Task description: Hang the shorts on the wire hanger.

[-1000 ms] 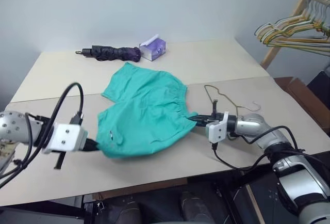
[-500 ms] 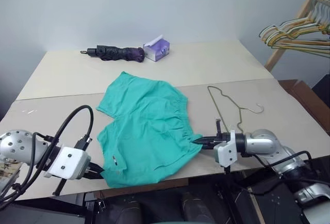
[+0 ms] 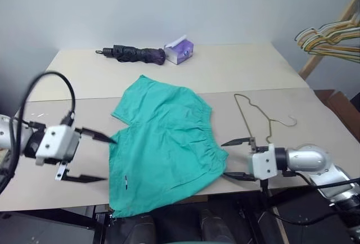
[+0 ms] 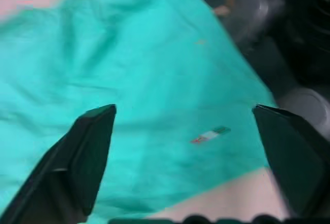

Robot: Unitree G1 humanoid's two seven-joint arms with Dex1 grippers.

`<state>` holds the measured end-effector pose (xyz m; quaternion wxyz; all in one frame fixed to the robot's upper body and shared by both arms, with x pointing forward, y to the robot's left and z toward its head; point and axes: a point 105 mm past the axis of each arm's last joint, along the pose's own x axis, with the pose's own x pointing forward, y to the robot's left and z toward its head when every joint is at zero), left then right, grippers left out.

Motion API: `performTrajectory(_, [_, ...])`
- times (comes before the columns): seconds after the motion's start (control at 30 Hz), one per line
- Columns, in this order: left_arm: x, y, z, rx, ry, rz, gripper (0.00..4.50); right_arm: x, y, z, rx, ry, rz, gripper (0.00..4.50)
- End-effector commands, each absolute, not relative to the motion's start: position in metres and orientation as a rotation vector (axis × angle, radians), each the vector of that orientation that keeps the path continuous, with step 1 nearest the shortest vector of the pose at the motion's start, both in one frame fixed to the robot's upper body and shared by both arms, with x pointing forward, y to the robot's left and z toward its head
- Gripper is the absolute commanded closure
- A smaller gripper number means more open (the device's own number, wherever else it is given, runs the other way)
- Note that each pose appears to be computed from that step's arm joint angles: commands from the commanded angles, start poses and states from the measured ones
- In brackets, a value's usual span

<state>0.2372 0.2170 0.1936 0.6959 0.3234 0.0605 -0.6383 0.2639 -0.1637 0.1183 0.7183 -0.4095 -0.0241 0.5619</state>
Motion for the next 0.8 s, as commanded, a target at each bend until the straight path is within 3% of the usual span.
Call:
performTrajectory(0.03, [0.252, 0.197, 0.211, 0.583, 0.036, -1.367, 0.05, 0.282, -0.182, 0.157, -0.805, -0.095, 1.042, 0.02])
performTrajectory(0.17, [0.262, 0.174, 0.22, 0.478, -0.008, -1.367, 0.05, 0.301, -0.209, 0.166, -0.705, 0.001, 0.79, 0.02])
performTrajectory(0.4, [0.276, 0.149, 0.214, 0.417, 0.081, -1.364, 0.05, 0.316, -0.259, 0.13, -0.684, 0.294, 0.448, 0.02])
performTrajectory(0.6, [0.278, 0.135, 0.218, 0.404, -0.016, -1.395, 0.05, 0.32, -0.281, 0.092, -0.593, 0.577, 0.279, 0.02])
performTrajectory(0.73, [0.275, 0.131, 0.219, 0.393, -0.064, -1.423, 0.05, 0.32, -0.279, 0.079, -0.523, 0.664, 0.267, 0.02])
performTrajectory(0.8, [0.274, 0.13, 0.219, 0.399, -0.075, -1.426, 0.04, 0.322, -0.275, 0.075, -0.474, 0.69, 0.278, 0.57])
